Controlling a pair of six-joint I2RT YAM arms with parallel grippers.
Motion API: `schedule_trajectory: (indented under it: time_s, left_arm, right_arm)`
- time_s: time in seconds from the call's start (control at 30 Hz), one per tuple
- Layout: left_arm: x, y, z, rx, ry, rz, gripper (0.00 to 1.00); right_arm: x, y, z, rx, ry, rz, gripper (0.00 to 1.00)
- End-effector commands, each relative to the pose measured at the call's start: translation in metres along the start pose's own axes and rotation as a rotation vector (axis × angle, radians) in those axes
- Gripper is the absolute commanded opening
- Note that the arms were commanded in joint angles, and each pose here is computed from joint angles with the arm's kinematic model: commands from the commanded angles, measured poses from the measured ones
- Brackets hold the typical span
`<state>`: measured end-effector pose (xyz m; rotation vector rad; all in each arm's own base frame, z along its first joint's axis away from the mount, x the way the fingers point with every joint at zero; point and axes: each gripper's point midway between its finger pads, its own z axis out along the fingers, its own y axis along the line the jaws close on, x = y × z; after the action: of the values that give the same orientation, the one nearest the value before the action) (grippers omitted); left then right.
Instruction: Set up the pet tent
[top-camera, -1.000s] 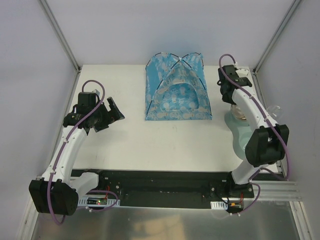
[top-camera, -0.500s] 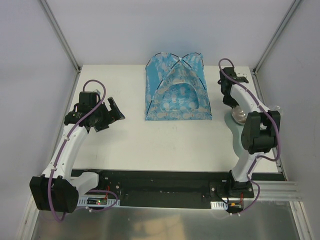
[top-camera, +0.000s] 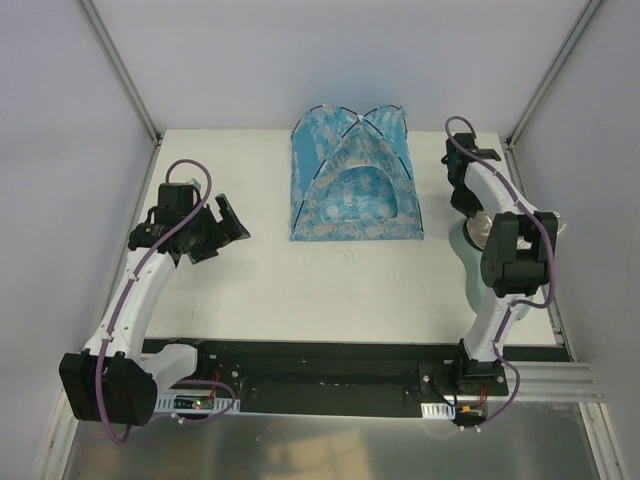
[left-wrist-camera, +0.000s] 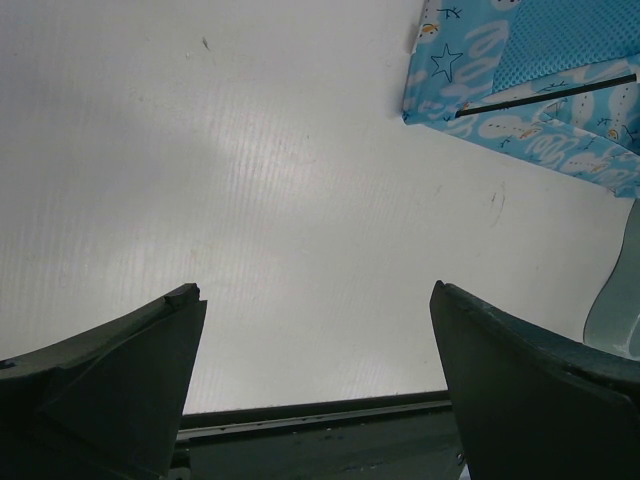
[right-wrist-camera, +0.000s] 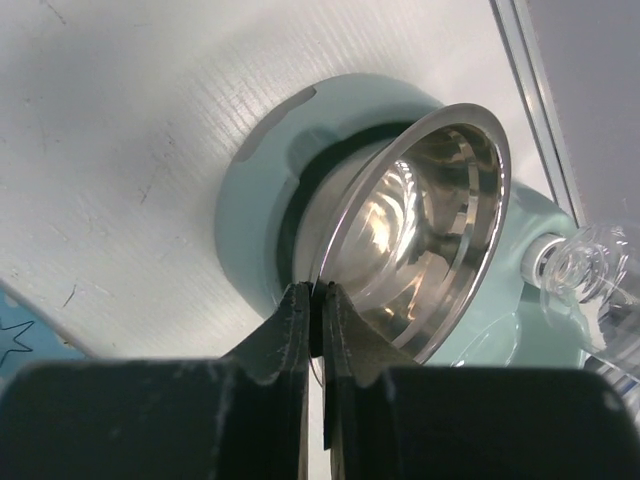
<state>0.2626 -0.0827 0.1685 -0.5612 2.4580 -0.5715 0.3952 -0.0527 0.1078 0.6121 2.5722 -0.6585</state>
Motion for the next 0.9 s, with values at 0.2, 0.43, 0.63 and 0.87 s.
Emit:
schedule_trajectory:
  time_s: [0.2,0.43,0.63,0.87]
  left_arm:
    - [-0.008,-0.014,-0.013,0.048,-0.043,0.007,0.99]
    - [-0.008,-0.015,-0.016,0.055,-0.055,0.001,0.99]
    - [-0.008,-0.016,-0.019,0.058,-0.062,0.003,0.99]
    - [-0.012,-0.016,-0.021,0.051,-0.079,0.009,0.99]
  right_arm:
    - [0.004,0.002,-0.018,-0.059,0.096,0.047,0.32]
    - [0.005,-0.007,-0.029,-0.051,0.11,0.046,0.39]
    - [0.001,-0.002,-0.036,-0.108,0.086,0.042,0.41]
    - [0.002,0.011,-0.028,-0.225,0.049,0.108,0.29]
